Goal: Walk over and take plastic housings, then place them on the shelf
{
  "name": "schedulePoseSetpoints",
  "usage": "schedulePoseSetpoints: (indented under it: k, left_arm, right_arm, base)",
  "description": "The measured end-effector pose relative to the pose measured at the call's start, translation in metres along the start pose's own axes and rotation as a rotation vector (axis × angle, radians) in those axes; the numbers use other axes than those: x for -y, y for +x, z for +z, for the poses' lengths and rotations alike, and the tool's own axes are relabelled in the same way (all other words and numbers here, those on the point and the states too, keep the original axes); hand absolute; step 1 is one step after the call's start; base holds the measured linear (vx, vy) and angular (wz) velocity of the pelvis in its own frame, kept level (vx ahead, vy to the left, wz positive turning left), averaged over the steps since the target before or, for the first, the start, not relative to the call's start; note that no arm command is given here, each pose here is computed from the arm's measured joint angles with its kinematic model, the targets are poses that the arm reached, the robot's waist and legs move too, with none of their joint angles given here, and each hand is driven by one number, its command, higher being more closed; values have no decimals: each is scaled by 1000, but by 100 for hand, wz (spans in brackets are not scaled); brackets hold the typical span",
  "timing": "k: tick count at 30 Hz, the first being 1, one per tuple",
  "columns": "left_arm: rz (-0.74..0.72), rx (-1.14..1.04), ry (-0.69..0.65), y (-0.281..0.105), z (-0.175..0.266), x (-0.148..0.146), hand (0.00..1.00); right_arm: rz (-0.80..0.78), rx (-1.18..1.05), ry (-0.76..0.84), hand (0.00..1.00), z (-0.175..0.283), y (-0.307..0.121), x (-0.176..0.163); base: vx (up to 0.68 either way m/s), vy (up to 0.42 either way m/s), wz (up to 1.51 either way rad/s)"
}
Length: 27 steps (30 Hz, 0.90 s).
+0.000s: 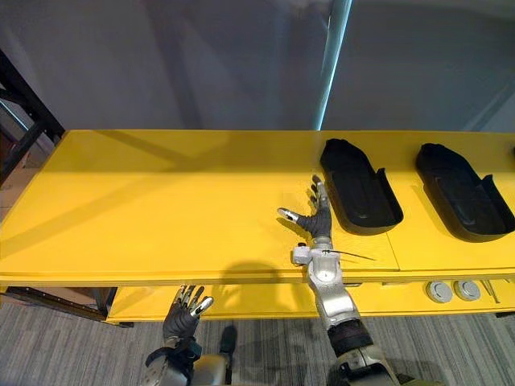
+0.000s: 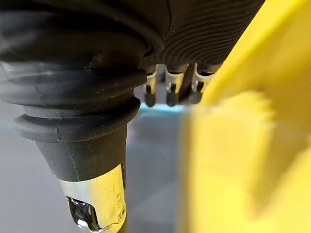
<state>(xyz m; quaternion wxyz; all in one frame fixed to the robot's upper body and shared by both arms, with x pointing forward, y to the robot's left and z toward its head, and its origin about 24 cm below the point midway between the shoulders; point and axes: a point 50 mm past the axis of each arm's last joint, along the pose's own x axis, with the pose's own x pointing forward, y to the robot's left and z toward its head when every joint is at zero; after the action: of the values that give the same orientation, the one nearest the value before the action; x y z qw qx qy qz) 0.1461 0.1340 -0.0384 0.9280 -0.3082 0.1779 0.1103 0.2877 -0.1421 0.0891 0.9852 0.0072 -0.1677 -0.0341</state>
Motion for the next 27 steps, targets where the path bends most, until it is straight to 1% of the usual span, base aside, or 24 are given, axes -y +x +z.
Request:
schedulePoseSetpoints:
  k: [3,4,5,9,13,19,21,23,27]
  left_arm:
    - [23,15,13,-2,2,-7,0]
    - [31,19,20,-3,3,-9,0]
    - [42,23,21,-4,3,-11,0]
    - [66,31,20,-6,5,-16,0]
    - [66,30,19,-6,6,-16,0]
    - [54,25,23,-6,5,-14,0]
    - [51,25,23,-6,5,-13,0]
    - [49,24,22,-7,5,-12,0]
    - [35,5,43,-7,3,-12,0]
  right_arm:
    - [-79,113,17,0,23,-3,26]
    - [-119,137,2,0,28,-4,37]
    - [-199,158,-32,0,32,-6,57]
    - [-337,165,-115,0,38,-9,92]
    - [-367,108,-168,0,34,-9,106]
    - [-378,-73,-207,0,8,-10,119]
    - [-390,-119,-200,0,1,-10,126]
    - [-439,-169,-130,0,-7,-10,140]
    - [-495,-234,-58,0,-21,-14,152]
  base:
    - [0,0,2]
    - [0,0,-4]
    - [0,0,-6]
    - [-11,6,-12]
    - [-3,0,-2]
    - [0,0,0]
    - [0,0,0]
    - [0,0,0]
    - [0,0,0]
